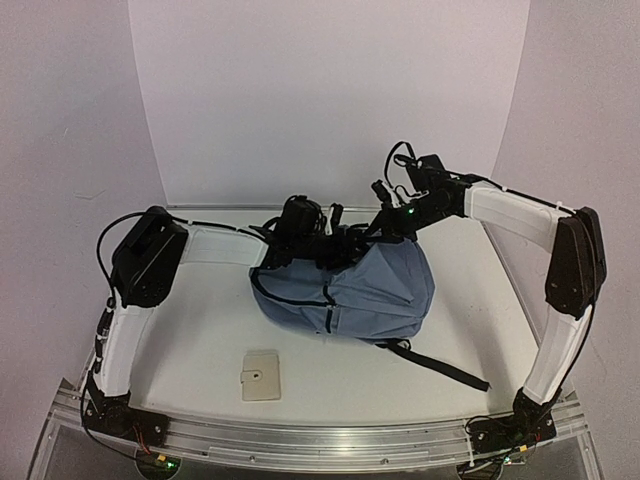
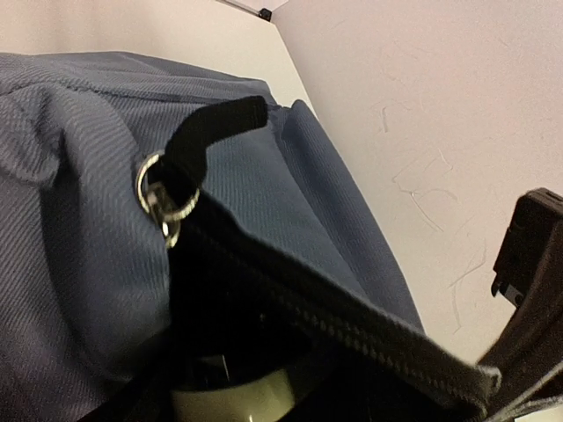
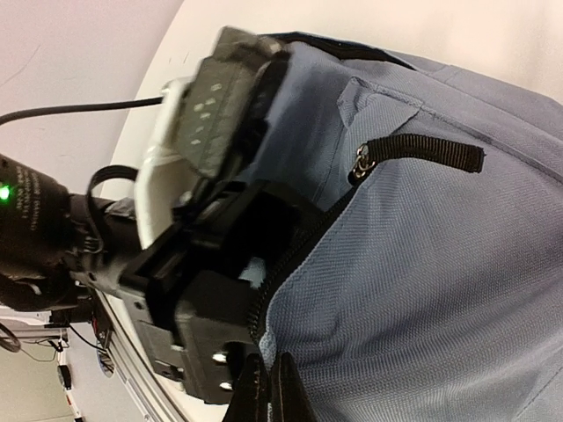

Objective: Pack the student bag
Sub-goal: Place the stationery in the student bag.

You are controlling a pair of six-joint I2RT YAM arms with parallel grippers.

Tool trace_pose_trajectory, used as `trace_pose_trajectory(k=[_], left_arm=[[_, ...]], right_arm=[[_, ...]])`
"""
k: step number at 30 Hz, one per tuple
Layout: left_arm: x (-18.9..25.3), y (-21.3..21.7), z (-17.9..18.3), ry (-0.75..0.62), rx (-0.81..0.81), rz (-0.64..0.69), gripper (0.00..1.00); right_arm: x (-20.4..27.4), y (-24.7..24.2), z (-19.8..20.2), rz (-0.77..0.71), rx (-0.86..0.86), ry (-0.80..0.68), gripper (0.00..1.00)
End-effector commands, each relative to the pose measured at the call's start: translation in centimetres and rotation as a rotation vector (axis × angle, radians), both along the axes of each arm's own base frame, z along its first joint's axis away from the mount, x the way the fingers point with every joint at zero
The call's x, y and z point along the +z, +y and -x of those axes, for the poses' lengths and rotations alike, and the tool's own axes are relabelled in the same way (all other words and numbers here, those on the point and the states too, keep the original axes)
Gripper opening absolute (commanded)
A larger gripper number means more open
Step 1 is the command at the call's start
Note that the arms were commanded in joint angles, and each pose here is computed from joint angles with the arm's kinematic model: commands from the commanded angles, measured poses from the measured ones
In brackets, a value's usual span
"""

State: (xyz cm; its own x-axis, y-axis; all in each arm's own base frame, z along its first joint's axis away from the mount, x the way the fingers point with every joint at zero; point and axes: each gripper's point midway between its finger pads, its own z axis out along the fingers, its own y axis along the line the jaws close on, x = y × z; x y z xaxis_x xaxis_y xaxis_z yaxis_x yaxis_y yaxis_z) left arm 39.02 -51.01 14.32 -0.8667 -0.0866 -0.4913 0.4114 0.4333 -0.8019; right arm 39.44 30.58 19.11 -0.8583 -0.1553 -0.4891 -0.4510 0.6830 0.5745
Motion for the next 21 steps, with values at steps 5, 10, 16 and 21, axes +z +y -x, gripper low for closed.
trace_pose_trajectory(k=[5,10,16,21], left_arm=[[5.7,3.7,1.7,-0.137,0.038,-0.043,0.67],[8.0,6.1,2.7,-0.181,0.067,-0.109,0.68],[6.7,8.0,4.5,-0.146,0.04,-0.2,0.48],[5.2,6.1,4.7,-0.096,-0.017,-0.129,0.29]], right_arm=[[1.0,0.2,0.1,-0.033,0.033,-0.026,0.0],[0.3,0.2,0.4,-0.026,0.044,-0.016,0.0],[-0.6,0.4,0.9,-0.036,0.059,0.023,0.0],[0.0,0.4,0.9,-0.047,0.058,0.016,0.0]])
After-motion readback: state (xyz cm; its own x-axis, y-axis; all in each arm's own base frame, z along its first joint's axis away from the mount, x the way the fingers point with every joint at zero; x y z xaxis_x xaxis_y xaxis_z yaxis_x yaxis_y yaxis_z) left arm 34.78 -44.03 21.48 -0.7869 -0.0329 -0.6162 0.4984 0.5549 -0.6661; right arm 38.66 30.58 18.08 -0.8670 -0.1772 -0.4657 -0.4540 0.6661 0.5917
